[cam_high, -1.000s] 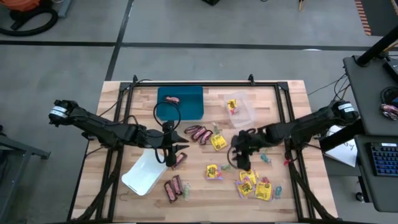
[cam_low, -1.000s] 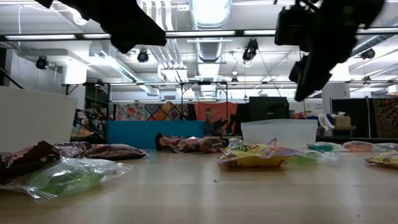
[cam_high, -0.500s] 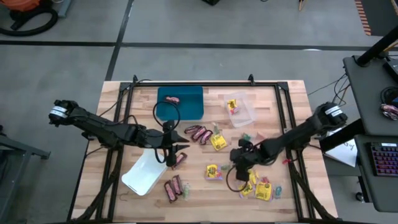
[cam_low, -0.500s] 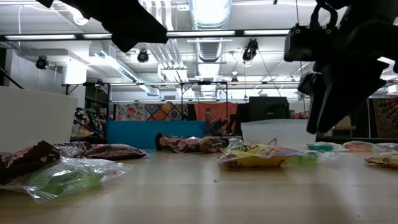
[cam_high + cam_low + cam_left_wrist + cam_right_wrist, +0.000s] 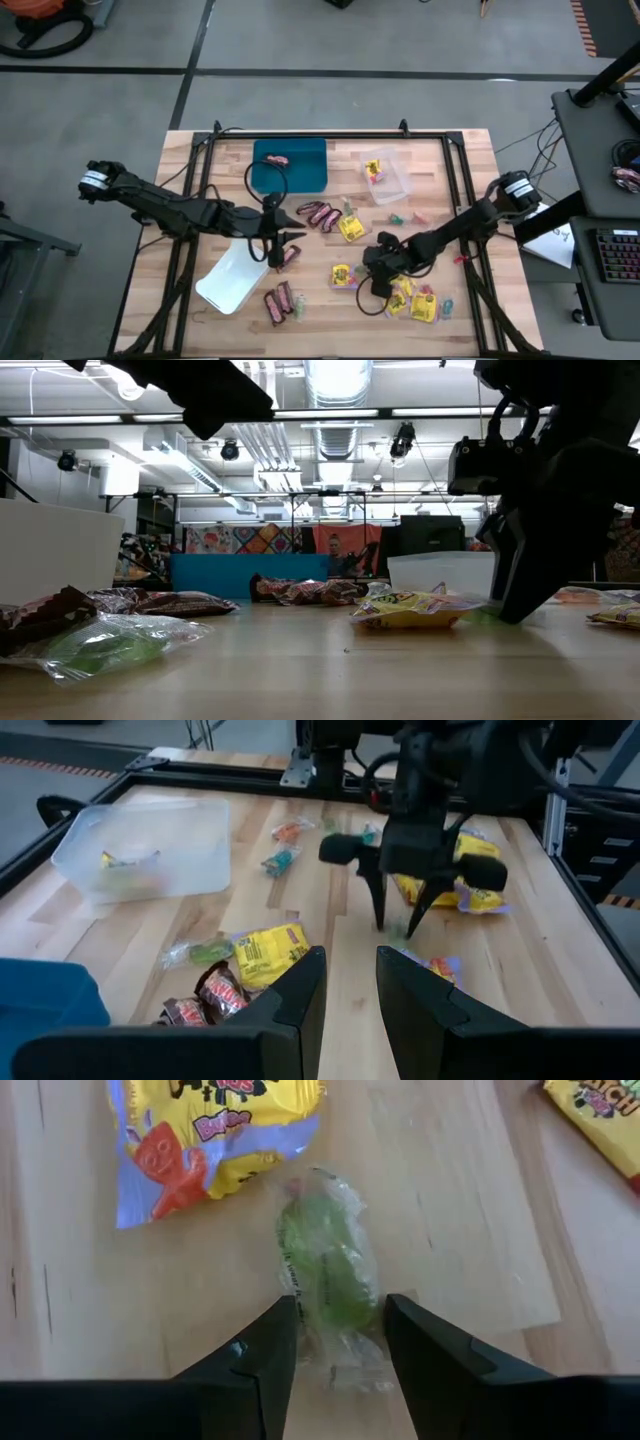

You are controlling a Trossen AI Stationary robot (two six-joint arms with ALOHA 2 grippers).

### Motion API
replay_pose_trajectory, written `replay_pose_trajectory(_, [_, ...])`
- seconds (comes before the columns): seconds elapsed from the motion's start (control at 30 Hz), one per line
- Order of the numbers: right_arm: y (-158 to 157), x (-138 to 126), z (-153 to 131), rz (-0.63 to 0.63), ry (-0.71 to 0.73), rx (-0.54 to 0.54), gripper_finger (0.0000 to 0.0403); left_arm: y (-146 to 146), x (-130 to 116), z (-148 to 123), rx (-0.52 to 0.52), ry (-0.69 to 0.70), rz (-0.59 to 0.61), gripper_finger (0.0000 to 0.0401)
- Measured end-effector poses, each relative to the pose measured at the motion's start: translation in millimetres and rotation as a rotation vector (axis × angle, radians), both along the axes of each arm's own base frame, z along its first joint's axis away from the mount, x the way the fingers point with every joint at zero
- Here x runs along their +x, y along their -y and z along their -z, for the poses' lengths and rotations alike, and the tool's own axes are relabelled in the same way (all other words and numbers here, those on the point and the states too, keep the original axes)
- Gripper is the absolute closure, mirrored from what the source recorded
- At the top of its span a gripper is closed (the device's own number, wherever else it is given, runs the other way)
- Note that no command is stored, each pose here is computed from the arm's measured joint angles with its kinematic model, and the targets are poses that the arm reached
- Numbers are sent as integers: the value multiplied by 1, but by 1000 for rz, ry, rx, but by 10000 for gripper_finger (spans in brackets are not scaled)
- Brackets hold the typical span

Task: Sort candy
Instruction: Put the green gummy into the white bin

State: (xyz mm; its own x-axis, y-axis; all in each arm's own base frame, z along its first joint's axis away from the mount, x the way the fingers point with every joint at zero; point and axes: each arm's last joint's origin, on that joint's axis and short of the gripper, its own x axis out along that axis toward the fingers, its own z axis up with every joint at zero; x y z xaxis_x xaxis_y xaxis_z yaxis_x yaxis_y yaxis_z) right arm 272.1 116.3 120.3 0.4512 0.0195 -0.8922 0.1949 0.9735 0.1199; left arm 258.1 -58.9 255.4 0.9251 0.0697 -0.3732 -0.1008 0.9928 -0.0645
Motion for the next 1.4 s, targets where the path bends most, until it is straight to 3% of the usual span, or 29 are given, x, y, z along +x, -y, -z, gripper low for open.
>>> replay_pose_trajectory(0.2, [0, 0, 0, 11, -4, 6, 292, 0, 0, -1, 3, 7, 2, 325])
replay_pose_trajectory(0.5, [1, -1, -3, 13, 3, -3, 386, 0, 1, -3, -4, 32, 2, 325])
replay_pose_trajectory(0.8, [4, -6, -27, -15, 90, -34, 391, 0, 2, -4, -6, 42, 2, 295])
replay_pose_trajectory(1.17, [14, -8, -63, 38, 310, -271, 391, 7, 25, 23, 44, 6, 22, 233])
replay_pose_trajectory(1.4, [14, 4, -75, 57, 476, -410, 391, 14, 51, 37, 104, 131, 66, 226])
